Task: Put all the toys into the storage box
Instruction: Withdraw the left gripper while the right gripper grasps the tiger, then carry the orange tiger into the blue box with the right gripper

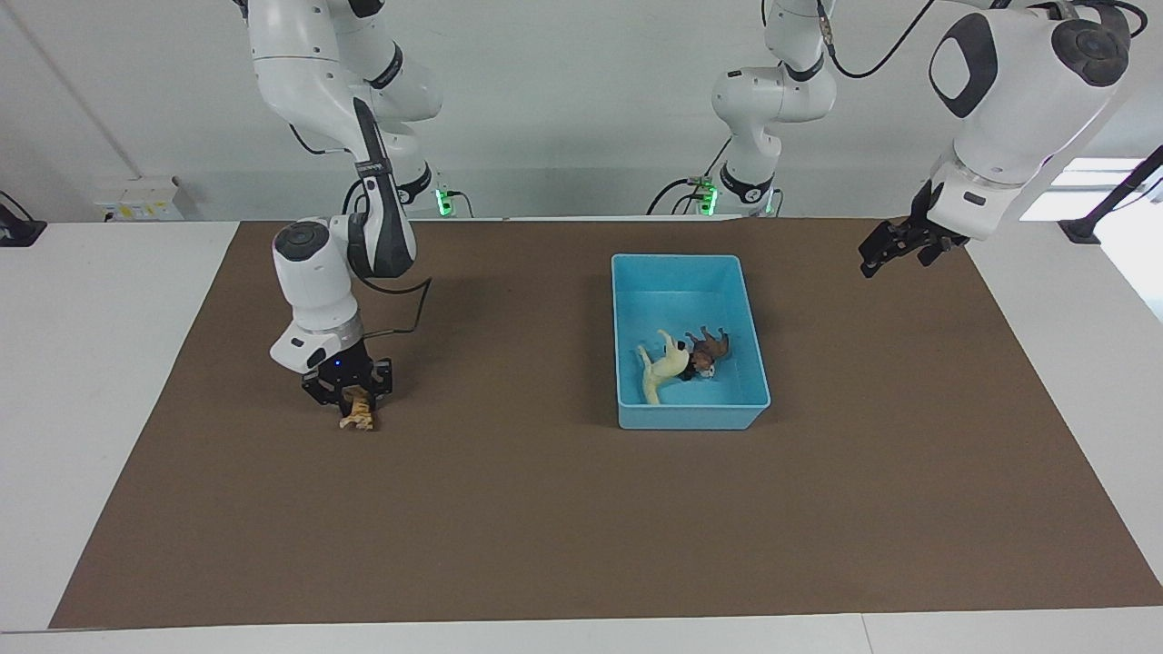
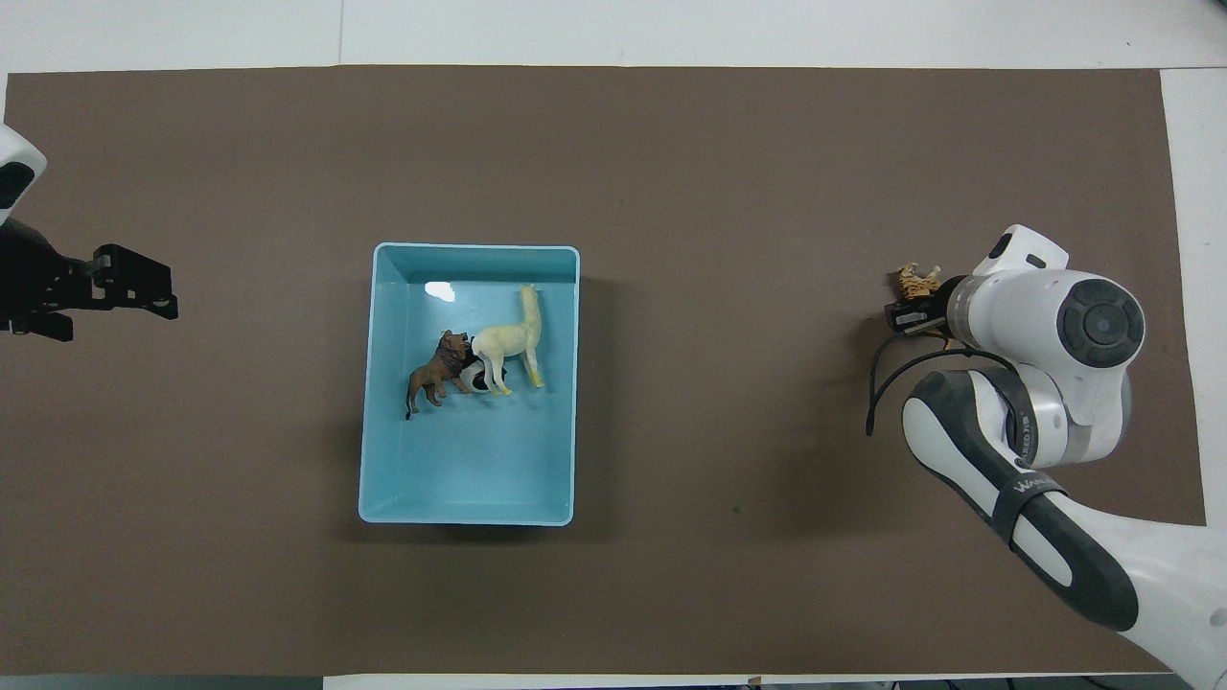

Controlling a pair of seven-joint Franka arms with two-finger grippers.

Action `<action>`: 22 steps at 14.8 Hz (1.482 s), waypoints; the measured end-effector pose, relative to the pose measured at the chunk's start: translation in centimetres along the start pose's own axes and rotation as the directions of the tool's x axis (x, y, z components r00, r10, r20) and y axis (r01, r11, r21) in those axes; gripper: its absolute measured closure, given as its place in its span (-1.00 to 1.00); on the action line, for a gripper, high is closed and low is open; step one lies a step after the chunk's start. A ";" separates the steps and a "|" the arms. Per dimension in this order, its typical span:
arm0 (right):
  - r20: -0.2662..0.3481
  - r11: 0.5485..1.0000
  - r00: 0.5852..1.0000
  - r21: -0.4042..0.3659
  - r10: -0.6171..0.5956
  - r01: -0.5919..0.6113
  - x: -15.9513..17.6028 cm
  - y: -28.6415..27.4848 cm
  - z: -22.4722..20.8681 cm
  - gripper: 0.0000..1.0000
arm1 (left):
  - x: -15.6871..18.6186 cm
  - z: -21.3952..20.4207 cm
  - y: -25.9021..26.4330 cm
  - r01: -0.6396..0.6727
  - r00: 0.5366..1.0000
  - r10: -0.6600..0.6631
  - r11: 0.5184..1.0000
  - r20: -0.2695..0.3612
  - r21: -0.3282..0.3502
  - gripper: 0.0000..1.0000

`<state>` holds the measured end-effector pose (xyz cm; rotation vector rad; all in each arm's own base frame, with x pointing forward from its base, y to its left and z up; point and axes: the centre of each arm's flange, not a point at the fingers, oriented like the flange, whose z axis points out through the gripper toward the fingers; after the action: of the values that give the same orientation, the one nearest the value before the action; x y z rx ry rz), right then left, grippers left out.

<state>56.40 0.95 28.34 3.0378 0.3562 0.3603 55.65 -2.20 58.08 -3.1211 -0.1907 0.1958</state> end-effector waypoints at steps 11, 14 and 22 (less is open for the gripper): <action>0.127 0.977 0.970 0.027 0.208 -0.213 12.3 -17.5 -15.3 0.34 | -0.9 -1.1 -0.3 -0.135 0.991 0.135 0.991 0.008 -0.001 -1.00; 0.152 0.939 0.935 0.080 0.321 -0.335 14.2 -28.7 -19.6 0.34 | -0.9 -1.3 -0.2 -0.138 0.990 0.138 0.990 0.001 -0.002 -1.00; 0.181 0.900 0.901 0.123 0.394 -0.418 9.8 -53.5 -14.0 0.34 | -0.8 -2.6 -0.4 -0.140 0.990 0.140 0.990 -0.016 -0.003 -1.00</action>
<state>50.54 55.66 39.44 3.2559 -0.2836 0.1180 55.15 -1.89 60.78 -3.1397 0.0281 0.1712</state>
